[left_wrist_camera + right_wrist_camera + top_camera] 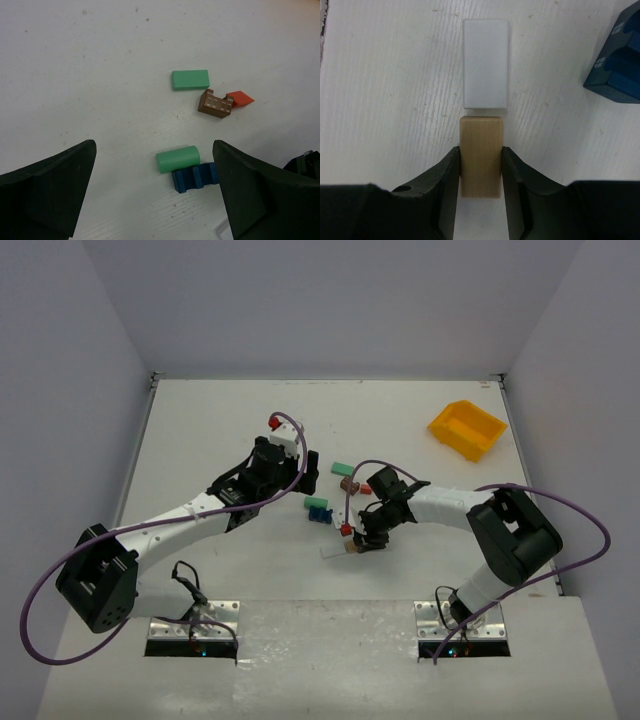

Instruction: Build the wood block tower

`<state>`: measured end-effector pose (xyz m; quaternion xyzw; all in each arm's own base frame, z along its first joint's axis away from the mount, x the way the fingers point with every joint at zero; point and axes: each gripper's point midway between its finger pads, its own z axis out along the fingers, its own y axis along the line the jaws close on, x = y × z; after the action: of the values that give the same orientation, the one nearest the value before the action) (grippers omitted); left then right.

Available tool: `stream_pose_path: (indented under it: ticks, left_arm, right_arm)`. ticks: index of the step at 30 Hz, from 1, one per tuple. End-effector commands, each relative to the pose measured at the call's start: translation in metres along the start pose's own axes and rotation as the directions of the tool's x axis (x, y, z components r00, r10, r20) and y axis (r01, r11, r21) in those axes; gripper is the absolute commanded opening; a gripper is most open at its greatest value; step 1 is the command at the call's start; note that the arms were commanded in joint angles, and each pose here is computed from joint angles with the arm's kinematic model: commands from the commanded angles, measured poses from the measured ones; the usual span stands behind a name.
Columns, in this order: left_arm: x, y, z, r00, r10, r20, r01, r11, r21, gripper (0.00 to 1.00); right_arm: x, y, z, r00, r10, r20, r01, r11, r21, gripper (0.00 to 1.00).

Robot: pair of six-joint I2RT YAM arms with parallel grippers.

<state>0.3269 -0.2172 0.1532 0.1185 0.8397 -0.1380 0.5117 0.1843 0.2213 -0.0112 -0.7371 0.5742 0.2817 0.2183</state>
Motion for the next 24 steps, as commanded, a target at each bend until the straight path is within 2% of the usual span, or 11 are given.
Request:
stream_pose_path:
  ticks: [1, 24]
  left_arm:
    - [-0.0232, -0.0092, -0.0007, 0.998, -0.003, 0.057, 0.002, 1.0, 0.019, 1.0]
    - [-0.0219, -0.0097, 0.0009, 0.999, 0.005, 0.053, -0.006, 1.0, 0.019, 1.0]
  right_arm:
    - [0.0118, 0.0106, 0.0042, 0.998, 0.047, -0.05, -0.049, 0.998, -0.036, 0.38]
    - [0.0106, 0.0071, 0.0063, 0.998, 0.027, -0.054, -0.029, 0.999, -0.033, 0.41]
